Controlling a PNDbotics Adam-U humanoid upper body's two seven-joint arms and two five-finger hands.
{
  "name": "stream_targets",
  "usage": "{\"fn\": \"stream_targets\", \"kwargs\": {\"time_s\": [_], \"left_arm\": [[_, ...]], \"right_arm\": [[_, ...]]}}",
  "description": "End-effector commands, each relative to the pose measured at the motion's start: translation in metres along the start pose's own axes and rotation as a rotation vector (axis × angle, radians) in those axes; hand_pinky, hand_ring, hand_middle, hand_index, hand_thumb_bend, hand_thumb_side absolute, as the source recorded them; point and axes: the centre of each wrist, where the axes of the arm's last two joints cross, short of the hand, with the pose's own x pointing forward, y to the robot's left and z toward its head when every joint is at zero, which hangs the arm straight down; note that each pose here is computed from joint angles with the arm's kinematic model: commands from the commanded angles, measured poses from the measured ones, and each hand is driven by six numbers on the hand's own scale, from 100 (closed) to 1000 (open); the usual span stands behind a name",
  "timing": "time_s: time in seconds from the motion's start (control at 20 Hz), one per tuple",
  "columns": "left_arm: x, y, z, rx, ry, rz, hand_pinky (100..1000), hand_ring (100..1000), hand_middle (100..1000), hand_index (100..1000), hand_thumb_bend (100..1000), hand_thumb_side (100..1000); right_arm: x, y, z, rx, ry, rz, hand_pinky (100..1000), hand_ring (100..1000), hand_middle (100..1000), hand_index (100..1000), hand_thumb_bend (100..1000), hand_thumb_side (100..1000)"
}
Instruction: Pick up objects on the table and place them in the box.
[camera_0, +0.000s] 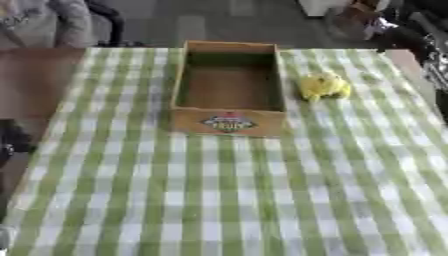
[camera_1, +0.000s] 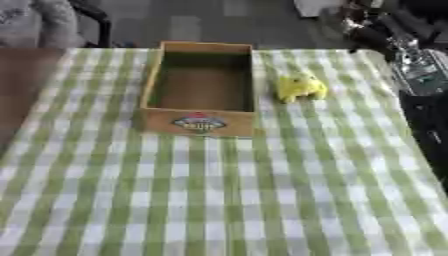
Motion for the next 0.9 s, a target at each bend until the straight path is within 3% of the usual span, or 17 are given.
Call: {"fn": "stream_targets", "kwargs": {"time_s": [0.05,0.5,0.9], "left_arm": [[0.0069,0.0017,-0.004,0.001,-0.029,-0.002,504,538,503,611,182,565],[0.0067,0.0015,-0.0038,0.0,-0.027,-0.002,504,538,503,611,184,565],[0.0064,0.0013,-0.0035,0.001,-0.026,-0.001,504,537,503,611,184,565]], "right_arm": [[0.0142,-0.0123,-0.0025,-0.011,-0.046,0.04,487,669,786,774,100,470],[0.0193,-0.011,-0.0035,0.085,-0.09,0.131,523,717,821,811,100,391],[0.0209,-0.0083,-0.0038,0.248,-0.097,0.315,610,799,869,860,100,221]]}}
